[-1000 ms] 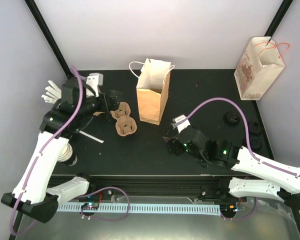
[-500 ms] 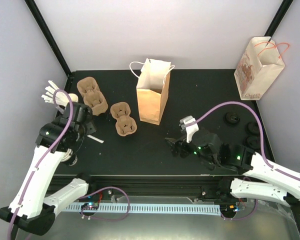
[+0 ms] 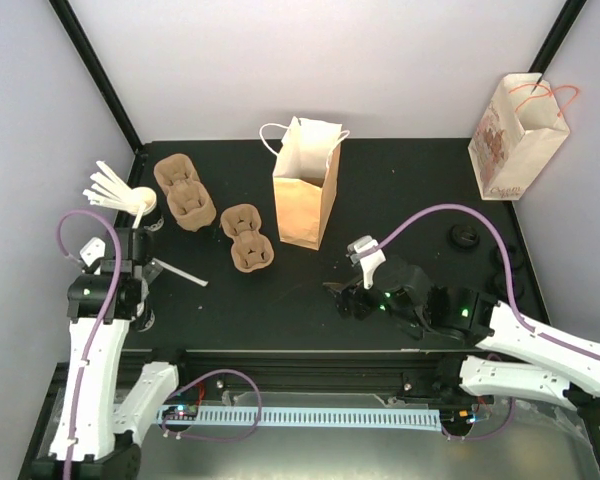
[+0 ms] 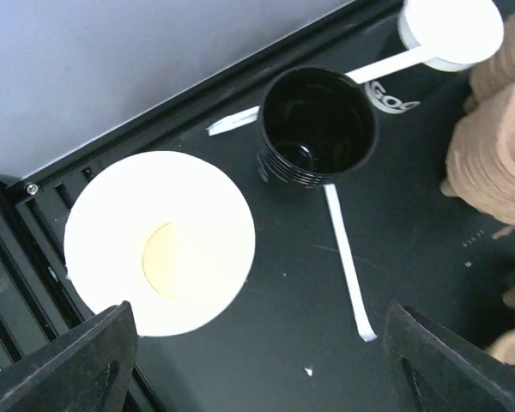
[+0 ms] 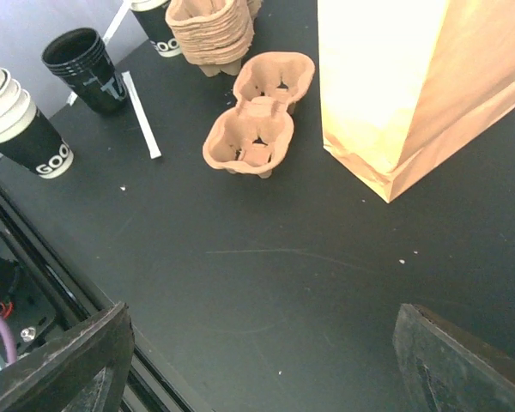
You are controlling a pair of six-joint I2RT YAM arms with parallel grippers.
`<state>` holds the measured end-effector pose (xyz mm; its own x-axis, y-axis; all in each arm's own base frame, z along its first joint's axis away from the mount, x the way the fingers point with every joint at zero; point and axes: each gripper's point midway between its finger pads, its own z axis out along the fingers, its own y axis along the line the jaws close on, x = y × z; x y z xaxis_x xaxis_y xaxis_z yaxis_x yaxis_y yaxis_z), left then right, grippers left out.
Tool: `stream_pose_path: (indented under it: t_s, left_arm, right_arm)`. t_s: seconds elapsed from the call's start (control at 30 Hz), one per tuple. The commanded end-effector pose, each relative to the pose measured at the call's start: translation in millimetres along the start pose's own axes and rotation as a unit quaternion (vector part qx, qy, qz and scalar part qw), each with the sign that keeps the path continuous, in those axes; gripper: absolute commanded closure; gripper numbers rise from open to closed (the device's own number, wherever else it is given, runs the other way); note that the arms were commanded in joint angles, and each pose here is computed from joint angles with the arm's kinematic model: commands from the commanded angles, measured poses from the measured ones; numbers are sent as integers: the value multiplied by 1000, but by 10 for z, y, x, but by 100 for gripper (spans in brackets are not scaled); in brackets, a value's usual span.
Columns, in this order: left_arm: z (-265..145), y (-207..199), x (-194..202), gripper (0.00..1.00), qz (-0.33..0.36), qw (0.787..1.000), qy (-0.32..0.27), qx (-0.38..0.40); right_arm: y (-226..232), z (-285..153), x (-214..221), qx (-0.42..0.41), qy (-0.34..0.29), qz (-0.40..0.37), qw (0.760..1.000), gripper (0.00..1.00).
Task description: Pack the takeout coffee
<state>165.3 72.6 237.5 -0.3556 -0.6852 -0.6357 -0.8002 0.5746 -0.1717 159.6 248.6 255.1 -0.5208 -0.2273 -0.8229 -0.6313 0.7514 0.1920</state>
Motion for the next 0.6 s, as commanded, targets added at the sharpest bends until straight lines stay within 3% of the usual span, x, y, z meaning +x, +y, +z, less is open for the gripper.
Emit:
stream_pose_path:
  t_s: [0.0, 0.33, 0.43, 0.57]
  left_arm:
    - [209, -97, -112, 19, -1, 1000, 0, 19]
    - [706, -56, -54, 33, -19, 998, 60, 12]
    - [786, -18, 1, 43, -23, 997, 74, 2]
    - [837, 35, 39, 65, -29, 996, 80, -12]
  right_arm:
    - [57, -51, -87, -23, -25, 16, 999, 15]
    - [-6, -135, -2, -30, -38, 42, 998, 15]
    - [-3, -156, -26, -30, -39, 41, 998, 15]
    - [7, -156, -38, -32, -41, 41, 998, 15]
